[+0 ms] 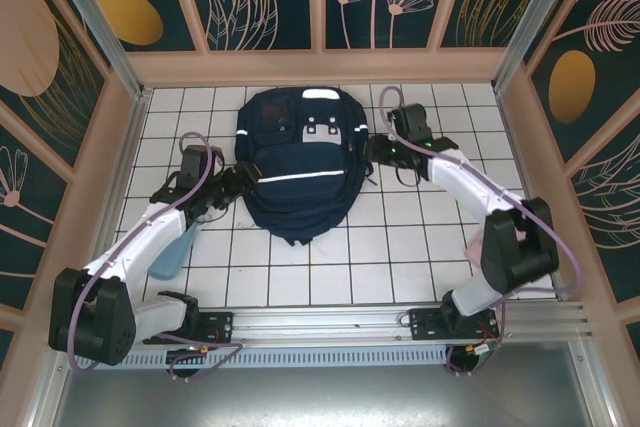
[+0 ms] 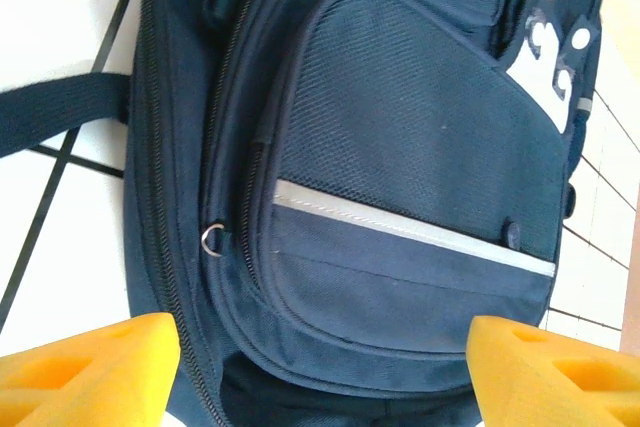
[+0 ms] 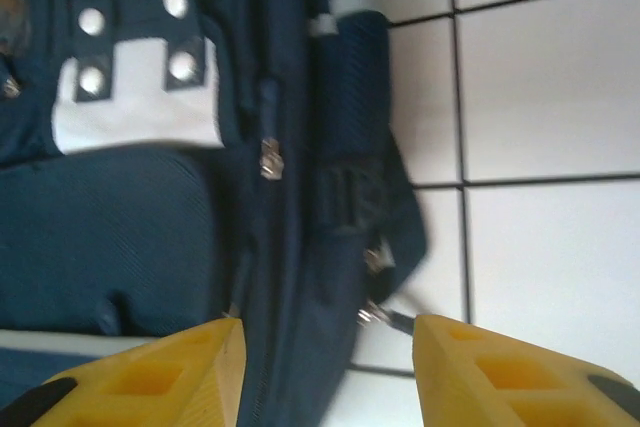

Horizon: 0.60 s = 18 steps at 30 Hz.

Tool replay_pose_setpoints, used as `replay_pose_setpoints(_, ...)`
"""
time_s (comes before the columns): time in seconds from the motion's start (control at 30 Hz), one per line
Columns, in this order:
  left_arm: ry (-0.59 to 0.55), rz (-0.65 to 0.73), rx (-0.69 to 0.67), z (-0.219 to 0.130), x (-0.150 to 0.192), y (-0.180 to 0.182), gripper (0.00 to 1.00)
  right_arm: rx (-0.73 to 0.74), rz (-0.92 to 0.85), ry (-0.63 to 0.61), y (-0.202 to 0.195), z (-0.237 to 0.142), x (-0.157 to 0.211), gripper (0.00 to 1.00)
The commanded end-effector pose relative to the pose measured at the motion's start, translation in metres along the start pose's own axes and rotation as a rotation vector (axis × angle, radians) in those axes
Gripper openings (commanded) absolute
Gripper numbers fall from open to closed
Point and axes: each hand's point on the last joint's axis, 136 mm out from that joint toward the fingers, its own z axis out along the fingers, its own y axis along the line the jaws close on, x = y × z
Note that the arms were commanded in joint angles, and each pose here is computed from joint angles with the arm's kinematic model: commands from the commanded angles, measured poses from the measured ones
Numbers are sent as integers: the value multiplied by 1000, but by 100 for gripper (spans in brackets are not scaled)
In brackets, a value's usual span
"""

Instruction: Pack books, pencil case, and school supplies into a backpack

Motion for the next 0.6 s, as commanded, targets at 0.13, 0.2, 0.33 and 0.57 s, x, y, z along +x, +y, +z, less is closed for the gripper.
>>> replay_pose_setpoints(0.13, 20, 97, 69, 8, -3, -30, 77, 109, 37, 46, 14, 70, -25, 38)
replay_pose_setpoints(0.2, 38, 117, 72, 12, 2, -35, 77, 145, 32, 52, 11, 84, -28, 37)
replay_pose_setpoints(0.33, 59, 139, 73, 19, 10, -40, 77, 161, 7, 77, 10, 105, -30, 35)
replay_pose_setpoints(0.57, 90, 165, 80, 28, 18, -46, 77, 196, -24, 105, 5, 122, -30, 29)
